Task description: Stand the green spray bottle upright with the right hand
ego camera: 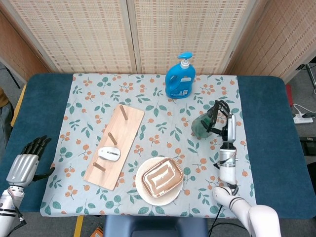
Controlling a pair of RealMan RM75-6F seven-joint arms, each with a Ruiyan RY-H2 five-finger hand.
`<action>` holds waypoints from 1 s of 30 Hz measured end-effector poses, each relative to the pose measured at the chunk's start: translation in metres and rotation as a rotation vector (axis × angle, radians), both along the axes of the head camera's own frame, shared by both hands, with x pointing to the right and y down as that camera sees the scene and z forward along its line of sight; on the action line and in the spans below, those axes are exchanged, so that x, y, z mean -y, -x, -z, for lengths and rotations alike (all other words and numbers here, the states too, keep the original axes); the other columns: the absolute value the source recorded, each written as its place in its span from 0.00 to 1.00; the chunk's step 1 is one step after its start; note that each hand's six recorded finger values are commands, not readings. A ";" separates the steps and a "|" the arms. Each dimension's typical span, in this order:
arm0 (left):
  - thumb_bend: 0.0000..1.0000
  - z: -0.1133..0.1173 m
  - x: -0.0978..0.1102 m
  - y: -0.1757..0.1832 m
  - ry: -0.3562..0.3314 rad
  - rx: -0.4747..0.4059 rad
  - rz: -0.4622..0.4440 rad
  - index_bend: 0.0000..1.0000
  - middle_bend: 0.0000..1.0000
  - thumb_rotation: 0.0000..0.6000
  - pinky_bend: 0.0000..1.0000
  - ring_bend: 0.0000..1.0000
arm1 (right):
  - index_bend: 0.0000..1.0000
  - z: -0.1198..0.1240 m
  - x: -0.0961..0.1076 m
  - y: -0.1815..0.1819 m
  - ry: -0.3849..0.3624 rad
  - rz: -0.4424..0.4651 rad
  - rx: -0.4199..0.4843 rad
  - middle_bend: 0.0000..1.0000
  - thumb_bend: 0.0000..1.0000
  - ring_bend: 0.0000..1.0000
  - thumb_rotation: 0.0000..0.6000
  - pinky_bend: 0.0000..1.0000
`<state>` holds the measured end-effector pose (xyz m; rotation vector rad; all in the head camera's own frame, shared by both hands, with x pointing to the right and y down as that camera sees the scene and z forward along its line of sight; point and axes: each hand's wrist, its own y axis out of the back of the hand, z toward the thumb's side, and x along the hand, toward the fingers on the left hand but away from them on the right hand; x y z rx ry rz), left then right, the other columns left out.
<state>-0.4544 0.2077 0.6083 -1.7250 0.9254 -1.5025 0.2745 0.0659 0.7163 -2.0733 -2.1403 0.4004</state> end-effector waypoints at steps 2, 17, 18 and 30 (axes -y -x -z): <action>0.23 0.000 0.000 0.000 0.000 0.000 -0.002 0.00 0.00 1.00 0.11 0.00 | 0.52 -0.002 0.000 -0.002 0.013 -0.010 0.009 0.53 0.02 0.21 1.00 0.11; 0.23 -0.001 -0.001 -0.002 -0.001 0.013 -0.011 0.00 0.00 1.00 0.11 0.00 | 0.52 -0.010 0.001 -0.008 0.061 -0.037 0.015 0.53 0.02 0.21 1.00 0.10; 0.23 -0.001 -0.001 -0.002 -0.001 0.013 -0.011 0.00 0.00 1.00 0.11 0.00 | 0.52 -0.010 0.001 -0.008 0.062 -0.035 0.012 0.53 0.02 0.21 1.00 0.10; 0.23 -0.001 -0.001 -0.002 -0.002 0.006 -0.011 0.00 0.00 1.00 0.11 0.00 | 0.51 -0.013 0.001 -0.005 0.080 -0.023 -0.020 0.53 0.02 0.21 1.00 0.10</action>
